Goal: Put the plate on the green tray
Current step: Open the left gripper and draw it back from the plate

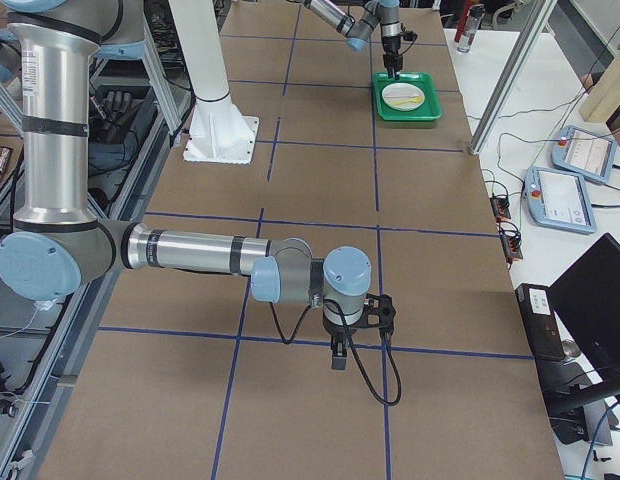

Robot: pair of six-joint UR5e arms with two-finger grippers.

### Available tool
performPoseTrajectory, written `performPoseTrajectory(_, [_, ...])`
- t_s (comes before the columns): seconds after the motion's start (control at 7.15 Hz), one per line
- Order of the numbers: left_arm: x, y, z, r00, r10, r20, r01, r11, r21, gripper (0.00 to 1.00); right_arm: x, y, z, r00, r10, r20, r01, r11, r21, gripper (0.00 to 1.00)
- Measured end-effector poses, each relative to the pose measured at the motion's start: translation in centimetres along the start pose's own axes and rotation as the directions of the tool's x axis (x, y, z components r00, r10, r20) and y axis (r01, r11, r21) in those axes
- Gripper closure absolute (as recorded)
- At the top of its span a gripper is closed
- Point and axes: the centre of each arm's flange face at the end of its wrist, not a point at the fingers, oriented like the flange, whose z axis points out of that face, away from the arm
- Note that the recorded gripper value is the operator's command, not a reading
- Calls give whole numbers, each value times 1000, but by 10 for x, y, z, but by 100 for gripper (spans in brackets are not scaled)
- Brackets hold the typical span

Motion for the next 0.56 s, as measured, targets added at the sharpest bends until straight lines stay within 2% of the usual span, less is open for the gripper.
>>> performPoseTrajectory(0.28, [4,2,-25,996,83,-25,-83,996,21,0,0,0,0,1000,0,0,0,1000,1,0])
performPoseTrajectory(0.56, [14,14,-64,979,205,-3,-205,978,33,0,0,0,0,1000,0,0,0,1000,0,0])
